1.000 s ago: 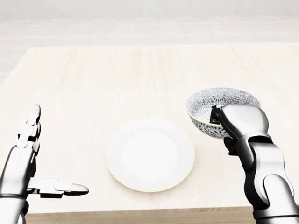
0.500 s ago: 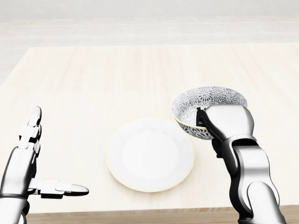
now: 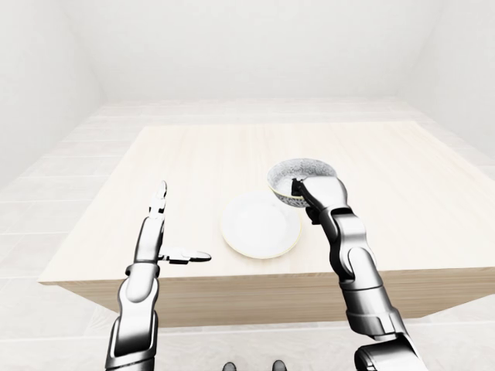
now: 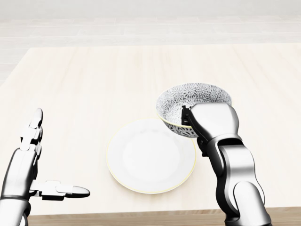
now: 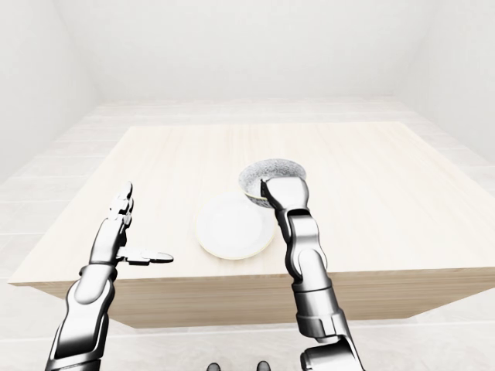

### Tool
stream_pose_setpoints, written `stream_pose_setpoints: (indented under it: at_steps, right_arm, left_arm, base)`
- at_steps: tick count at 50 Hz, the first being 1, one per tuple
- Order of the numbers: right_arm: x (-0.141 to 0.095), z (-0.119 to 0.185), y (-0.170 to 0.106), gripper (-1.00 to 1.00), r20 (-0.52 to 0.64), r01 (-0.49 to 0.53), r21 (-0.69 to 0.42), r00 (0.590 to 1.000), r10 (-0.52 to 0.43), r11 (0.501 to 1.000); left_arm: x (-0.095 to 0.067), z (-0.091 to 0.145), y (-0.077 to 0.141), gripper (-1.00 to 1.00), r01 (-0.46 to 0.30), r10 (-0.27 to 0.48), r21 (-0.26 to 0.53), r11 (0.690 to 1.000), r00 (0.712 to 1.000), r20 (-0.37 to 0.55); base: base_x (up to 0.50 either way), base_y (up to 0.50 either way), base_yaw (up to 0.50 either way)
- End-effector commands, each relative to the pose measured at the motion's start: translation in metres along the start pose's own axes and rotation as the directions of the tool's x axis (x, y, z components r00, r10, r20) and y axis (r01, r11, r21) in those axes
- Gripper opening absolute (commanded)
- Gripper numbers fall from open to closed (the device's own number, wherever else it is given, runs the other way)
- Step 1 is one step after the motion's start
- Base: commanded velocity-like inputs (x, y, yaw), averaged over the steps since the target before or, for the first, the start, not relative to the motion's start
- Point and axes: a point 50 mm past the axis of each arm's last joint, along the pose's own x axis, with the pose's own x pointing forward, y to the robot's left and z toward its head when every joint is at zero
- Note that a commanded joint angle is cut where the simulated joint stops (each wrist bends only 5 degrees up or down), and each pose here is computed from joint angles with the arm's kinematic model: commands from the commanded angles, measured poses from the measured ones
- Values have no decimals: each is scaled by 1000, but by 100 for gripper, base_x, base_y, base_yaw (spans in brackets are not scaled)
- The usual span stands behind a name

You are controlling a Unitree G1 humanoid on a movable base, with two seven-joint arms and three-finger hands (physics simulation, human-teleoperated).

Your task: Put the bowl on the plate.

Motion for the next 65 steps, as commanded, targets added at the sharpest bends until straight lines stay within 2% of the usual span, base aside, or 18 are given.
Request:
stream_pose_setpoints:
  at_steps: [1, 22, 35, 50, 65]
  right_arm:
    - [3, 16, 0, -55, 43, 35, 26, 998, -36, 999]
    - [4, 27, 14, -55, 71, 78, 80, 994, -84, 994]
    - [-16, 40, 23, -54, 104, 89, 69, 990, -96, 994]
    - [-28, 52, 29, -53, 126, 87, 96, 987, -99, 992]
    - [-40, 60, 40, -52, 142, 88, 116, 984, -104, 989]
  left_arm:
    - [-1, -1, -1, 100, 2, -2, 4, 1000, 1000, -6]
    - [2, -4, 0, 100, 2, -2, 0, 1000, 1000, -13]
    - [2, -2, 0, 100, 1, -1, 0, 1000, 1000, -7]
    - [0, 3, 2, 100, 1, -1, -3, 1000, 1000, 15]
    - [2, -1, 1, 100, 1, -1, -4, 1000, 1000, -5]
  base:
    - [0, 0, 0]
    - [0, 0, 0]
    - [0, 0, 0]
    - [0, 0, 0]
    - [0, 0, 0]
